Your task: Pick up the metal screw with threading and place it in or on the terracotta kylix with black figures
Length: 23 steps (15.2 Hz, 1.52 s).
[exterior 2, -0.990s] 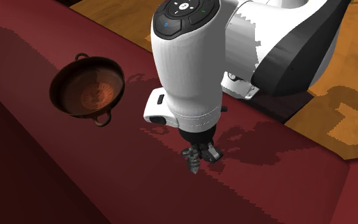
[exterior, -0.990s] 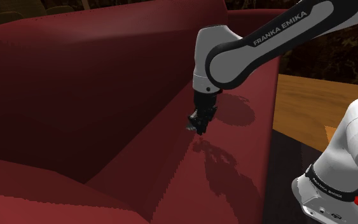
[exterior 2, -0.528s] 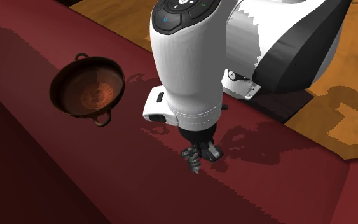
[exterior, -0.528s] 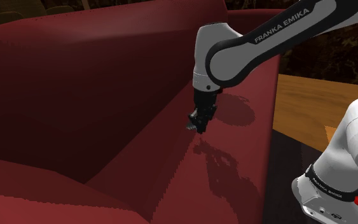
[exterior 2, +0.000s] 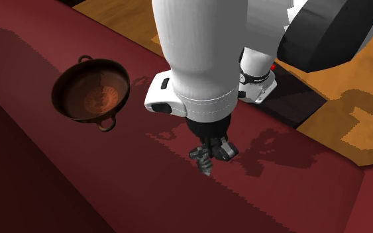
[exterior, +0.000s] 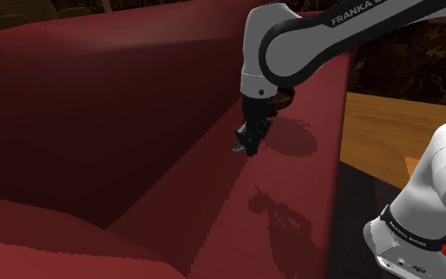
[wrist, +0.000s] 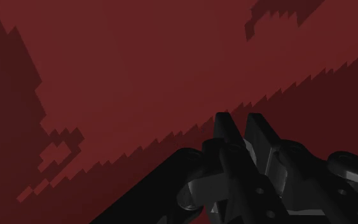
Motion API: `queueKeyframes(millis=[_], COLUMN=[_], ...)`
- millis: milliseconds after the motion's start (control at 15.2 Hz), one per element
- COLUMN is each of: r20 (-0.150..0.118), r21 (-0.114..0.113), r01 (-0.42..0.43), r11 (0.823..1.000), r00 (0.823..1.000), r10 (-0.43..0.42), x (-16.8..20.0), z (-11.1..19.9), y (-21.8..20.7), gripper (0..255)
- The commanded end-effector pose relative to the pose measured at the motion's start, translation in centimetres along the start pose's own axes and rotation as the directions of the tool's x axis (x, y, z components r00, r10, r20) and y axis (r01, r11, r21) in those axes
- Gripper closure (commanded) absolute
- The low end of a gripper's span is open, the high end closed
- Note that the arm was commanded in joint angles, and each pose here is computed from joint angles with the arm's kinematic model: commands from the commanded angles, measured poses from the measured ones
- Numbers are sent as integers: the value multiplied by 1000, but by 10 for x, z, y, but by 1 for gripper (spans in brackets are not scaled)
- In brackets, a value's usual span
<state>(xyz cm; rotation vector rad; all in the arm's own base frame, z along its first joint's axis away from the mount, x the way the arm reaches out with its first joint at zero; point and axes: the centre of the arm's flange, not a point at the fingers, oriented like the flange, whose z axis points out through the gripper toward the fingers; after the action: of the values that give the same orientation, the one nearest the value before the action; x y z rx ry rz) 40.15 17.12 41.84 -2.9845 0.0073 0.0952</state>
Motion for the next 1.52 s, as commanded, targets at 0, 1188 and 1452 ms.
queueKeyframes(millis=[0, 1188, 1452], r20=[1, 1, 0], r21=[0, 0, 0], r01=[0, 0, 0], r11=[1000, 1000, 1000], r00=[1000, 1000, 1000], r10=[0, 0, 0], x=[0, -6, -7], z=[-10, -103, -120], y=[-2, -16, -19], gripper=[255, 255, 255])
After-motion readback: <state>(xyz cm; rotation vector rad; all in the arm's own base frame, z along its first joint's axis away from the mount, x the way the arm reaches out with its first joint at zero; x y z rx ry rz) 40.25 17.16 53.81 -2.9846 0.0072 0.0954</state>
